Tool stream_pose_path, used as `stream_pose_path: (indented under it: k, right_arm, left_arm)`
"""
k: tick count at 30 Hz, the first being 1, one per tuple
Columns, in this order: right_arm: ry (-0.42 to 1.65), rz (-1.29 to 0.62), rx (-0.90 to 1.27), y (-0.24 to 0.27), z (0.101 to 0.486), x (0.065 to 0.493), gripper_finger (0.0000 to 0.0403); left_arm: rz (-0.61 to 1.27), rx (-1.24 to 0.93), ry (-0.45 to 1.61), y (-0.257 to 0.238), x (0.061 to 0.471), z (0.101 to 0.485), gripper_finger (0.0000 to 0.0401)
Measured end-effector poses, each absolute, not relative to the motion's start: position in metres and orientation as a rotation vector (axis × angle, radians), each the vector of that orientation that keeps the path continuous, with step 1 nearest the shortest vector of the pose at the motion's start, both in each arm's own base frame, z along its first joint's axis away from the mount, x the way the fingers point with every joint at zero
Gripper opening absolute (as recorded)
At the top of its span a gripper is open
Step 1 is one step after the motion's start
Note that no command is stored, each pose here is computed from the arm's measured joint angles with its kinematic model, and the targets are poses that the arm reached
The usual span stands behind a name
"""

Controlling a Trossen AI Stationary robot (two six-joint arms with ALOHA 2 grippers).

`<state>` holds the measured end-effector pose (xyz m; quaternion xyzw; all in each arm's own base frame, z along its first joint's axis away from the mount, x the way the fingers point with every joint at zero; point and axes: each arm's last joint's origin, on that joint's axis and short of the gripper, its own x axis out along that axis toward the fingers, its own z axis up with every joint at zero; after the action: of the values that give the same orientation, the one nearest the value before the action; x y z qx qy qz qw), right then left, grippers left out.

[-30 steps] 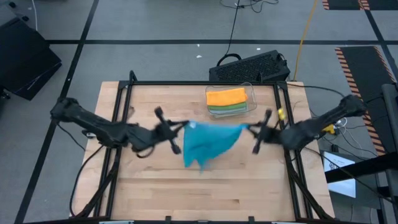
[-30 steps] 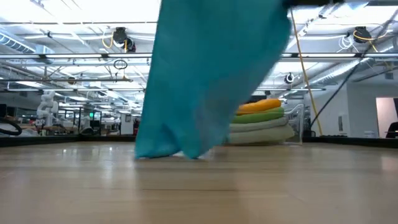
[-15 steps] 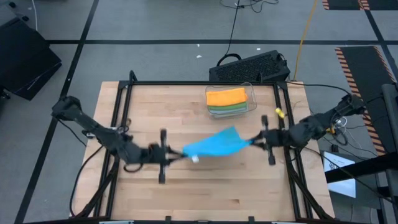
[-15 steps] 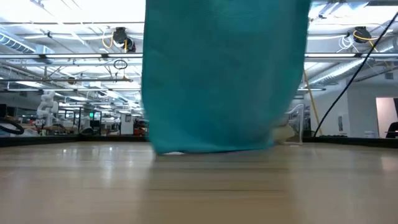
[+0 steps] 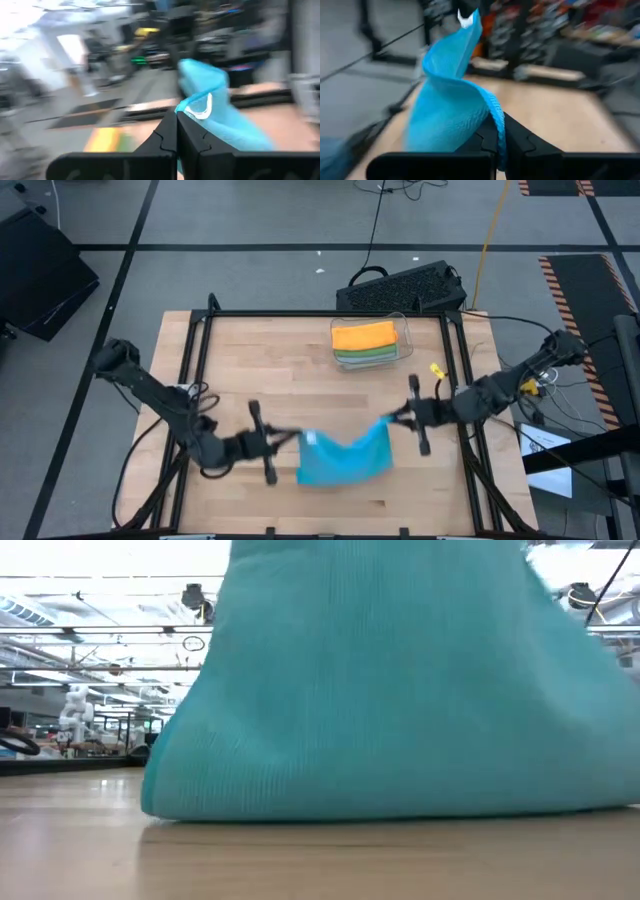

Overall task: Fold microfiber towels
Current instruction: Fold the blue microfiber towel

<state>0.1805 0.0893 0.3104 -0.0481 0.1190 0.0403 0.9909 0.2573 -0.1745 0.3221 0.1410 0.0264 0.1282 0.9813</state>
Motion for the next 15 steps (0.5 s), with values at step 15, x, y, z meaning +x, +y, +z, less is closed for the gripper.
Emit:
stream_pose_path:
  k: [15]
  right_arm:
    - [0.154, 0.114, -0.113, 0.063, 0.362, 0.184, 0.0001]
  left_arm:
    - [0.026, 0.134, -0.128, -0.123, 0.239, 0.375, 0.0002]
